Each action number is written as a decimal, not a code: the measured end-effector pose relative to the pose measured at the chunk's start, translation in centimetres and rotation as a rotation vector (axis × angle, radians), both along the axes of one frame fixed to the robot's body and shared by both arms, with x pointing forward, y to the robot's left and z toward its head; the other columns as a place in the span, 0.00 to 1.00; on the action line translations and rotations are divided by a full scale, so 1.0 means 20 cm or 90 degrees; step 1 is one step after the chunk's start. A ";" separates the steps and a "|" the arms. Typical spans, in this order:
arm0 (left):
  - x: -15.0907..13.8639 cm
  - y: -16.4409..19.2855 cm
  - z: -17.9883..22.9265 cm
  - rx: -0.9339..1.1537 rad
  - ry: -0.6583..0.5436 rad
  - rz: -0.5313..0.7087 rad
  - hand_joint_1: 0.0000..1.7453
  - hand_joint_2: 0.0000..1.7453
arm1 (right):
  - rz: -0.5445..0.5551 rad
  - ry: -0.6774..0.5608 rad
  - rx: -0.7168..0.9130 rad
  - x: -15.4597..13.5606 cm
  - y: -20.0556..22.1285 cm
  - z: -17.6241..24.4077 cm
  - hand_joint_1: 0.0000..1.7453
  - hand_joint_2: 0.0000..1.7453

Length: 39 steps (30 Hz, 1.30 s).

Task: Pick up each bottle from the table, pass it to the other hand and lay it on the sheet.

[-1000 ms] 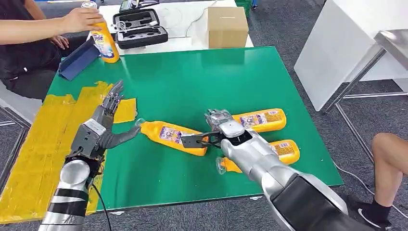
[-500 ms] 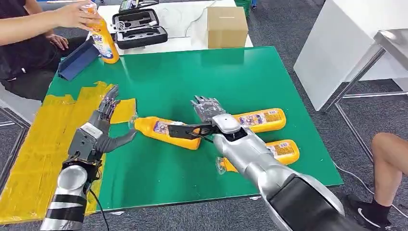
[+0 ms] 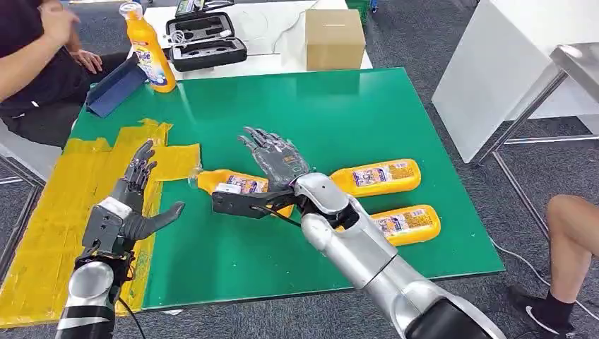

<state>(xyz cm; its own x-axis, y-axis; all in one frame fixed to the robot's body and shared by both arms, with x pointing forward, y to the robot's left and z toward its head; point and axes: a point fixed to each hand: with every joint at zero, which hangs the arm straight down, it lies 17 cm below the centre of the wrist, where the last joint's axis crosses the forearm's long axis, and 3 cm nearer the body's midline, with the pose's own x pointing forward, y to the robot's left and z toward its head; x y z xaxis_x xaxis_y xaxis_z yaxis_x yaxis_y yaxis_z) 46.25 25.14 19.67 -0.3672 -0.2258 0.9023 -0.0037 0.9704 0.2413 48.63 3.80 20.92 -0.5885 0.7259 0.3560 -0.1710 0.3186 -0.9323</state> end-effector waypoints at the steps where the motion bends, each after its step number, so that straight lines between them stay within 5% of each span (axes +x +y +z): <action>1: 0.00 0.00 0.00 0.000 -0.001 0.000 0.00 1.00 | 0.000 0.008 0.004 0.00 0.00 -0.01 0.00 1.00; 7: 0.02 -0.01 0.03 -0.003 -0.003 -0.005 0.00 1.00 | -0.025 0.067 -0.011 0.10 -0.10 -0.19 0.00 1.00; 10: 0.00 0.03 0.00 -0.006 0.003 0.013 0.00 1.00 | -0.021 0.013 0.000 0.08 -0.12 -0.16 0.00 1.00; 18: -0.15 0.22 -0.11 -0.017 0.016 0.073 0.00 1.00 | 0.021 -0.109 0.054 -0.26 -0.23 0.03 0.00 1.00; 26: -0.33 0.45 -0.24 -0.026 0.031 0.136 0.00 1.00 | 0.042 -0.189 0.112 -0.68 -0.66 0.16 0.00 1.00; 31: -0.36 0.51 -0.25 -0.025 0.036 0.153 0.00 1.00 | 0.000 -0.163 0.054 -0.80 -0.88 0.01 0.00 1.00; 35: -0.37 0.52 -0.25 -0.026 0.034 0.153 0.00 1.00 | -0.046 -0.030 -0.040 -0.81 -1.11 -0.27 0.00 1.00; 39: -0.38 0.52 -0.25 -0.027 0.037 0.155 0.00 1.00 | -0.084 0.007 -0.097 -0.77 -1.34 -0.34 0.00 1.00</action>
<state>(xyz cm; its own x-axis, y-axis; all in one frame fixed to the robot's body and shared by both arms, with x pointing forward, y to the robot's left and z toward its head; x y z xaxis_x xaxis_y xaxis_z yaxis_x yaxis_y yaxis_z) 38.64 35.64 14.66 -0.2533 -0.2625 0.9311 -0.2256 0.9520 0.2070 33.30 -23.06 14.07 -0.4821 0.8421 0.2419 -0.1472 0.1943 -0.9698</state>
